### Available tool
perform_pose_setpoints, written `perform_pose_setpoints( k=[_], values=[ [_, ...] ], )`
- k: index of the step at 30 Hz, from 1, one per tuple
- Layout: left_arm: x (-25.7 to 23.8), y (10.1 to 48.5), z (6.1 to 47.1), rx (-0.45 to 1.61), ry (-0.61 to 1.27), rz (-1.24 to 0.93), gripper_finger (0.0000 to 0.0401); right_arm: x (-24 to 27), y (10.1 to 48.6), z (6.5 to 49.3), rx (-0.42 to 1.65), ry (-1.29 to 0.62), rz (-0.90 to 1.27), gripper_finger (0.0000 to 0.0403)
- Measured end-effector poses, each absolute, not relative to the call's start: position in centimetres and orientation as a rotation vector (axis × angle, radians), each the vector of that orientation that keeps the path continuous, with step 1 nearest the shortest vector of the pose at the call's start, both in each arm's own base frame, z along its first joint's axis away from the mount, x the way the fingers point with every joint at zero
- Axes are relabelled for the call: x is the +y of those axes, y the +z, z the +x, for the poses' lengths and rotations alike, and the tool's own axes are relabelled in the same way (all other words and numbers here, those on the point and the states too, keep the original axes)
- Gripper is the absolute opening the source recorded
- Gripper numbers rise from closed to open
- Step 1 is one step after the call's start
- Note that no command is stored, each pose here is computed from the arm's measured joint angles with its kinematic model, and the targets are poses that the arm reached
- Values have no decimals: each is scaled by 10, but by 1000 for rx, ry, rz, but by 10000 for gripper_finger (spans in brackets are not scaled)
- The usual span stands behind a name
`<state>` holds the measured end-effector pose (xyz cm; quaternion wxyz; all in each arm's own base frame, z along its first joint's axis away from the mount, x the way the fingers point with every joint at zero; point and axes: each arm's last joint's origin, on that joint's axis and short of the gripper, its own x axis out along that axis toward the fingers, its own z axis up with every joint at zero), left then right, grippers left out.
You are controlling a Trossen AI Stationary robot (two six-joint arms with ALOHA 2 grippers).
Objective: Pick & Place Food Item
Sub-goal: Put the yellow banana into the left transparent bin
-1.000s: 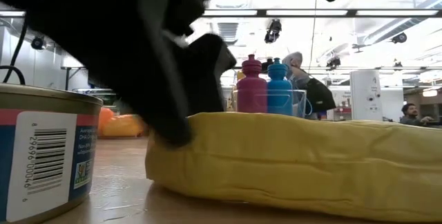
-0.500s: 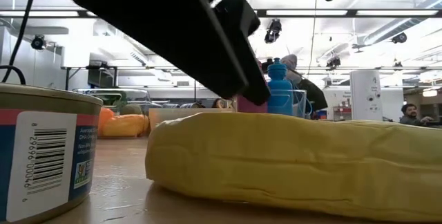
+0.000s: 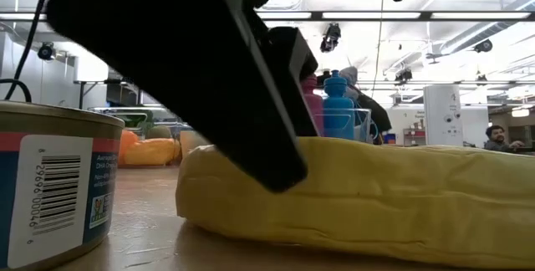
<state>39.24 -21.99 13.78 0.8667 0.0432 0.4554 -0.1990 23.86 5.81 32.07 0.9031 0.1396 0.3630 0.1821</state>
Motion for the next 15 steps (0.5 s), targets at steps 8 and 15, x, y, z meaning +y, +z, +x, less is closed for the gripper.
perform_pose_setpoints(
  k=[8,15],
  values=[
    [-220,136,392,966,-425,73,167,58,321,239,750,377,289,370],
    [-219,134,390,993,-423,81,109,58,321,239,750,377,289,370]
  ],
)
